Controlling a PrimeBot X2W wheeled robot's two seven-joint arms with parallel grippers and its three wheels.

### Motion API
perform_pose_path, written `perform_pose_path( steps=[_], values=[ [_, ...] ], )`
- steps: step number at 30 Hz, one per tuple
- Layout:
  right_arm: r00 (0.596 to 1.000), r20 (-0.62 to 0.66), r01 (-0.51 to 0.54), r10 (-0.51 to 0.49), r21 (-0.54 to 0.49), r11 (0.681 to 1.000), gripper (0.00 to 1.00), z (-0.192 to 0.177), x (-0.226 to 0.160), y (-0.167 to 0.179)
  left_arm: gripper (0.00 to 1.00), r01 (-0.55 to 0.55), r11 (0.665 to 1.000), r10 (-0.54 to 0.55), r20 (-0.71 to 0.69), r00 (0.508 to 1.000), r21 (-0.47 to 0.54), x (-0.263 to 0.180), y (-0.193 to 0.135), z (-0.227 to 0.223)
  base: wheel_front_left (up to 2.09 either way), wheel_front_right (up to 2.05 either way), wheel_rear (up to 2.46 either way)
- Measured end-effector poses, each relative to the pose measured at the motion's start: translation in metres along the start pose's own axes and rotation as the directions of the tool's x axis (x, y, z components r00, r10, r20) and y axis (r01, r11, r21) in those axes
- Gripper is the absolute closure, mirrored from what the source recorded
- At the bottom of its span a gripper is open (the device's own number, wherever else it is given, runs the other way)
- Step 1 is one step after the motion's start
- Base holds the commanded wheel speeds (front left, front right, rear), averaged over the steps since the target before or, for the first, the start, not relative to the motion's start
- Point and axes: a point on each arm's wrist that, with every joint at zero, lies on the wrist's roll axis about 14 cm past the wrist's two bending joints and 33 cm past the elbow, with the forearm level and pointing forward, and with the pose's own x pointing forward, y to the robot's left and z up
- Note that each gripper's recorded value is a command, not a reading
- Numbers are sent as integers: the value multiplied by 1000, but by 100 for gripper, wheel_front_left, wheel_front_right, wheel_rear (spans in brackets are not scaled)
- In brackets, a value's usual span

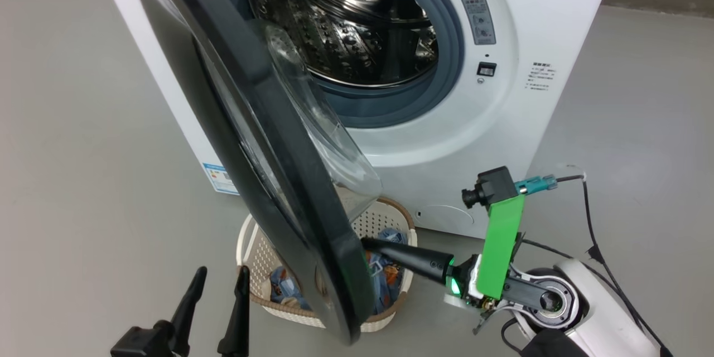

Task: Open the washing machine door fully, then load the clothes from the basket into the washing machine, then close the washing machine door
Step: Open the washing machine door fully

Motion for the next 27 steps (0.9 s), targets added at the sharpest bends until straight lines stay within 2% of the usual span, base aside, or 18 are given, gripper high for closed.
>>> perform_pose_path(
  steps=[11,18,19,20,21,22,23,27],
  values=[
    [997,-73,-29,28,-16,999,100,-24,16,12,0,-37,999,37,29,999,10,-13,11,10,0,0,0],
    [999,-39,-8,7,-5,1000,100,-24,13,6,0,-33,999,33,29,999,10,-13,10,10,0,0,0],
    [1000,-25,1,-1,-9,1000,87,-22,11,4,0,-30,999,30,28,999,10,-13,10,9,0,0,0],
    [1000,-5,10,-11,-15,1000,60,-18,10,2,0,-27,1000,26,28,999,12,-13,9,9,0,0,0],
    [1000,15,23,-22,-21,1000,40,-15,7,0,0,-22,1000,22,27,999,15,-13,9,9,0,0,0],
    [999,30,36,-35,-27,999,6,-13,4,-3,0,-18,1000,17,26,1000,18,-13,8,10,0,0,0],
    [998,45,53,-52,-31,998,0,-11,0,-7,0,-15,1000,14,26,1000,20,-12,8,10,0,0,0],
    [985,118,129,-125,-26,991,0,-6,-19,-27,0,0,1000,0,24,1000,21,-10,5,9,0,0,0]
  ],
)
